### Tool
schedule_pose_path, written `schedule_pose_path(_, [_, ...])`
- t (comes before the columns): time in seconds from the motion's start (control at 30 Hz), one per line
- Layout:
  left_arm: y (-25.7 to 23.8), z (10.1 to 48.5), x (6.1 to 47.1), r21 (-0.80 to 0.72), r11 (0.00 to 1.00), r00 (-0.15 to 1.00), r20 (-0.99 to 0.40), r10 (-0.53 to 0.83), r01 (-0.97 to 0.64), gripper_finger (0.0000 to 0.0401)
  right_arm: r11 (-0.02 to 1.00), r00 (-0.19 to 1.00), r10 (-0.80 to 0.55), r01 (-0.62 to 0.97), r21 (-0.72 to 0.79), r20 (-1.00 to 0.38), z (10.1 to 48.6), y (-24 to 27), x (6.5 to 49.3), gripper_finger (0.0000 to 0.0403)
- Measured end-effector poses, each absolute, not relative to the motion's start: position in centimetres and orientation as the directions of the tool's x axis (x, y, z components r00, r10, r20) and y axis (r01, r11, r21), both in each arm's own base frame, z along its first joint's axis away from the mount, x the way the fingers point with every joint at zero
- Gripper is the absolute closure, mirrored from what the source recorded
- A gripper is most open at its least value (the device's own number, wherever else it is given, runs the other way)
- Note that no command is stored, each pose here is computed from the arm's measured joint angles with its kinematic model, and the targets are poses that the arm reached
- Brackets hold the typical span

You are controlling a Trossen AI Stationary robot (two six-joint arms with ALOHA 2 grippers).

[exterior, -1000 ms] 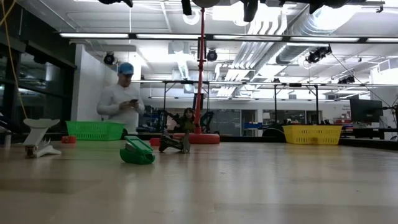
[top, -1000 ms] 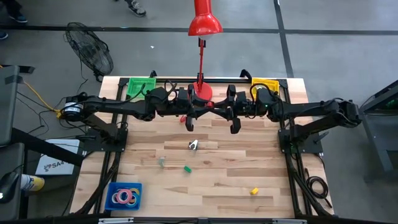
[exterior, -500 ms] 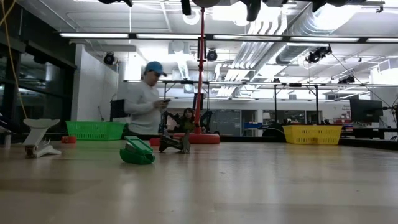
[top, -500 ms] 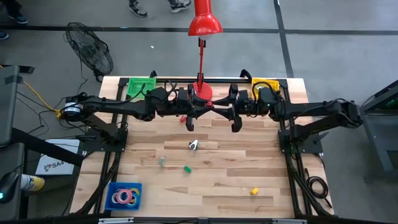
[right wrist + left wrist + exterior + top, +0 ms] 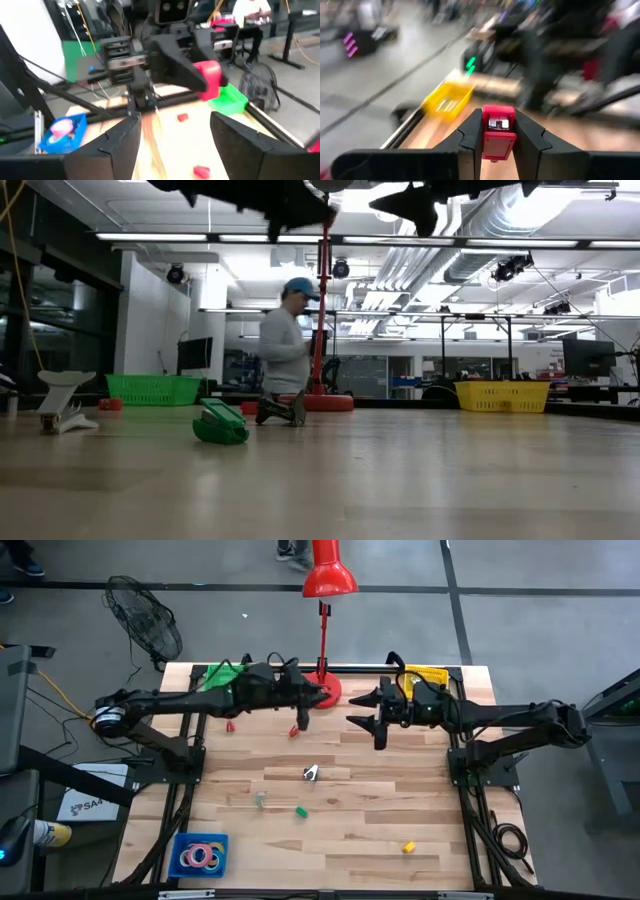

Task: Pick and place Stapler, Stapler remover, tape
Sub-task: Put the bottom right red stapler into the green basket

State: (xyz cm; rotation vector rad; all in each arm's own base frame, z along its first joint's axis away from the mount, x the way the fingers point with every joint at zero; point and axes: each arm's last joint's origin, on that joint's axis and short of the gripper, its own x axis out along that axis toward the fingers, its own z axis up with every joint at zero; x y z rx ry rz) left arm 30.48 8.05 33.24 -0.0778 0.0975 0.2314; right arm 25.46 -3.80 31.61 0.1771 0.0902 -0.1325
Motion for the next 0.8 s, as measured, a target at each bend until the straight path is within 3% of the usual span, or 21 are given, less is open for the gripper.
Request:
schedule_pose_path(0.17, [10.3, 31.6, 27.8, -0.001, 0.891, 0.827, -0.372, 0.421, -0.454, 0.0332, 0.969, 0.977, -0.148, 0.174, 0.178, -0.152, 31.2, -3.8, 25.3, 0.0172])
schedule_pose_path(0.33, [12.5, 29.5, 24.9, 0.116, 0.770, 0.576, -0.596, 0.559, -0.628, 0.0332, 0.959, 0.962, -0.196, 0.229, 0.169, -0.189, 30.8, -4.0, 25.2, 0.0172])
schedule_pose_path(0.5, [15.2, 28.3, 22.1, 0.176, 0.669, 0.374, -0.714, 0.591, -0.722, 0.0332, 0.946, 0.946, -0.248, 0.283, 0.157, -0.208, 30.6, -4.1, 25.2, 0.0171])
schedule_pose_path(0.8, [19.7, 26.6, 17.2, 0.211, 0.524, 0.136, -0.827, 0.546, -0.825, 0.0332, 0.909, 0.912, -0.351, 0.387, 0.158, -0.214, 30.5, -4.4, 25.1, 0.0171])
